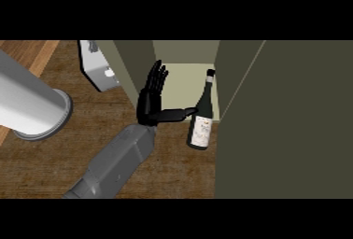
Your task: Pick up the wine, place it into the cabinet and close the cabinet
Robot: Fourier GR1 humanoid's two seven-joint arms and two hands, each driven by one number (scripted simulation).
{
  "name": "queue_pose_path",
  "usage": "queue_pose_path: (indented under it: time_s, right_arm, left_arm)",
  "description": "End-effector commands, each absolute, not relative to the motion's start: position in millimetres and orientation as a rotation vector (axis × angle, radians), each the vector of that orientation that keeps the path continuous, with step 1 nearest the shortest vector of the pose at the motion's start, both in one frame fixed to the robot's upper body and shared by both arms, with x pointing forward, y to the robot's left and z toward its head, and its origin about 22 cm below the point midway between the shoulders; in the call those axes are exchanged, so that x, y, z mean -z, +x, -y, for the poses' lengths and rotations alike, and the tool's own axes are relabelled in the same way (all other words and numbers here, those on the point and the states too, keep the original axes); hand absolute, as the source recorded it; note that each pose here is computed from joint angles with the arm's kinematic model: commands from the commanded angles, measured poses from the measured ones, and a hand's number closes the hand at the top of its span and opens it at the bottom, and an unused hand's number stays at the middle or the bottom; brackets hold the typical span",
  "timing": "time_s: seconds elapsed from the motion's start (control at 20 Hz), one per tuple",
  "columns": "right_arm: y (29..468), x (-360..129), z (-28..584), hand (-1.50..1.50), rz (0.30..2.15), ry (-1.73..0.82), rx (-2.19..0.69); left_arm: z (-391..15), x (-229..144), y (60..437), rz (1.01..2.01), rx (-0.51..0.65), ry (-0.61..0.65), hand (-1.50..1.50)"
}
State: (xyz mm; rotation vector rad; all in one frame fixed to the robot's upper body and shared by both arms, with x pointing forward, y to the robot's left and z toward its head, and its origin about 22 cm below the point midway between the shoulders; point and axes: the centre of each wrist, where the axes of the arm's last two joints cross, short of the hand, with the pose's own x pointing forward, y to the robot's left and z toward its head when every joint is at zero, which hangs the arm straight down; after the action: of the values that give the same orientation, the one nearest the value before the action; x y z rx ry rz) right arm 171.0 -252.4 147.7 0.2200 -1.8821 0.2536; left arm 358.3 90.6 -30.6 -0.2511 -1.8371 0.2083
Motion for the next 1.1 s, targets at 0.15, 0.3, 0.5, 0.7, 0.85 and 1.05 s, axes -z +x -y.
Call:
queue_pose_path:
  time_s: [0.15, 0.3, 0.5, 0.7, 0.85, 1.05]
  right_arm:
    - [173.4, -169.2, 252.7, -1.5, 1.892, 0.18, -0.252]
    - [169.2, -163.5, 241.0, -1.5, 1.889, 0.218, -0.237]
    - [168.6, -153.1, 239.0, -1.5, 1.892, 0.243, -0.26]
    - [188.5, -150.6, 236.8, -1.5, 1.892, 0.229, -0.271]
    - [161.6, -172.9, 254.1, -1.5, 1.903, 0.226, -0.336]
    - [169.9, -168.8, 250.3, 1.5, 1.856, 0.206, -0.487]
  left_arm:
    - [-114.0, 9.3, 317.5, 1.834, -0.081, -0.354, -1.5]
    - [-116.1, -11.0, 288.5, 1.841, -0.095, -0.385, -1.5]
    - [-129.3, -41.5, 256.4, 1.864, -0.095, -0.372, -1.5]
    - [-133.6, -54.0, 233.1, 1.857, -0.11, -0.386, -1.5]
    - [-140.0, -77.8, 205.7, 1.862, -0.123, -0.401, -1.5]
    - [-158.0, -68.7, 185.4, 1.877, -0.142, -0.364, -1.5]
